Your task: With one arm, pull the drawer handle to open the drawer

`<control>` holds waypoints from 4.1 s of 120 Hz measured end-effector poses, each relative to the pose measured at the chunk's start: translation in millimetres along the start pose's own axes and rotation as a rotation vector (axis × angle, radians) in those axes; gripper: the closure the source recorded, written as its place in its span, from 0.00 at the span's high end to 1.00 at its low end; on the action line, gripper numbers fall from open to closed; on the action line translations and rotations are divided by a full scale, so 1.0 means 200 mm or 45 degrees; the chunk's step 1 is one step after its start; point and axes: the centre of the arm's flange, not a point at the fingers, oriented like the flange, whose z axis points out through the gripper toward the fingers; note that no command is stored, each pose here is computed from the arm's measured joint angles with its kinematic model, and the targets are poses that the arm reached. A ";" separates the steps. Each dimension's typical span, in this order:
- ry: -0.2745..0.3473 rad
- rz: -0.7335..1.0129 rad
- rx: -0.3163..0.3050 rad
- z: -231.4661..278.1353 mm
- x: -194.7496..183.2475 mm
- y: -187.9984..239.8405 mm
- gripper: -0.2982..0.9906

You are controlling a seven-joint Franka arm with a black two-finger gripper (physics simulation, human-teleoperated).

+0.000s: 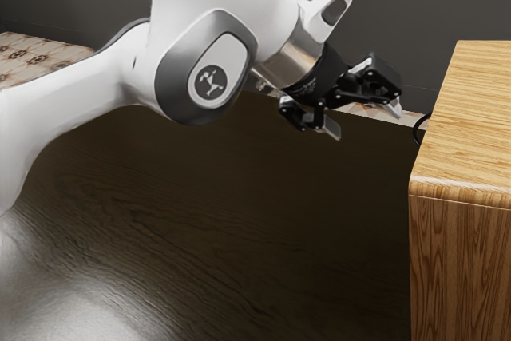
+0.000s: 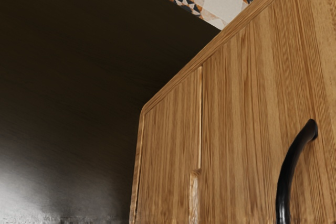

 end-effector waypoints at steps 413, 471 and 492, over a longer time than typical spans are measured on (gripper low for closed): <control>-0.038 -0.049 -0.066 0.20 -0.03 0.07 0.50; -0.041 -0.097 -0.046 0.19 -0.02 -0.03 0.50; -0.036 -0.130 -0.030 0.16 -0.01 -0.10 0.50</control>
